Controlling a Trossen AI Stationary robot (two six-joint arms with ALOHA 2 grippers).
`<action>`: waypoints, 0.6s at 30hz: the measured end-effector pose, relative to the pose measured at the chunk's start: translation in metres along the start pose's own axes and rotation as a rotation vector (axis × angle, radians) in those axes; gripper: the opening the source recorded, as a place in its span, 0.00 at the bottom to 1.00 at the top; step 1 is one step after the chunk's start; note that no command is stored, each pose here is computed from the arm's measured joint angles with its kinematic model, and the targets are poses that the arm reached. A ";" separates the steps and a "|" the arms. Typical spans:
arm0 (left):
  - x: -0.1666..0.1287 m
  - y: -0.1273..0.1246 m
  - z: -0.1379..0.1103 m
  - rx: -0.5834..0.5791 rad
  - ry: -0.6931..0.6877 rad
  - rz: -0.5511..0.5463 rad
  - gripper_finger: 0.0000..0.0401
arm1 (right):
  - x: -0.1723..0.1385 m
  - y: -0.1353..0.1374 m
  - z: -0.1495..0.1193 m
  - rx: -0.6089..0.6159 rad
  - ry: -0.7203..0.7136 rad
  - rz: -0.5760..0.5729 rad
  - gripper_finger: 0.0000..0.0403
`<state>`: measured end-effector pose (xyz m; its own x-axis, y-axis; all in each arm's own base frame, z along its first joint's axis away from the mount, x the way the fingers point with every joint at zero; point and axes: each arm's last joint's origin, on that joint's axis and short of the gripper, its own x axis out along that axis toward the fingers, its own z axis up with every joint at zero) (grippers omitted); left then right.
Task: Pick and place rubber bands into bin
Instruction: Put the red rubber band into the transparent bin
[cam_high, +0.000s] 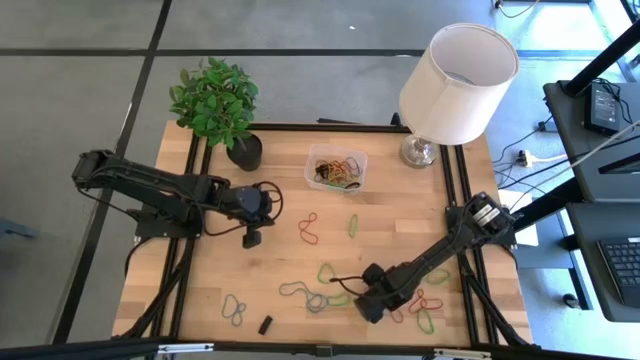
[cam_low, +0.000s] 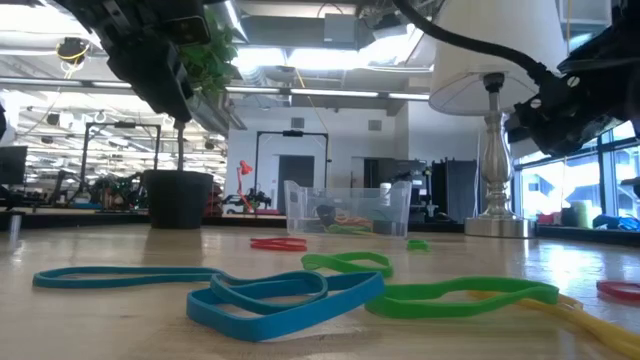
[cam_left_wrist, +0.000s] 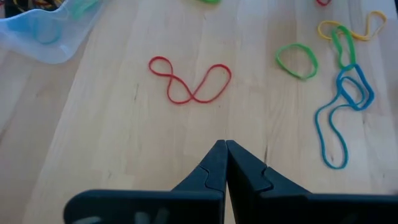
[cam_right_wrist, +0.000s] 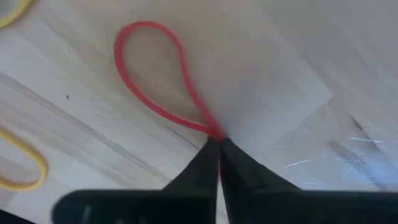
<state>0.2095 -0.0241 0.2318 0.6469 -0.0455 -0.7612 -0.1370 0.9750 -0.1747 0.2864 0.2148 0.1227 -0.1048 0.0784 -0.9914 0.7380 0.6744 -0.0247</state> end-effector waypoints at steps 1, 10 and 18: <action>0.000 0.000 0.000 0.001 0.000 -0.002 0.00 | -0.003 0.000 0.001 0.005 -0.004 0.010 0.02; 0.000 -0.001 0.000 0.045 -0.001 -0.001 0.00 | -0.084 -0.007 0.018 0.062 -0.328 0.144 0.01; 0.000 0.001 0.002 0.035 -0.034 0.062 0.00 | -0.156 -0.038 0.066 0.030 -0.512 0.114 0.00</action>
<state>0.2107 -0.0227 0.2328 0.6632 0.0215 -0.7481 -0.1514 0.9828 -0.1059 0.3191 0.1288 0.2695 0.3113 -0.2241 -0.9235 0.7452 0.6606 0.0909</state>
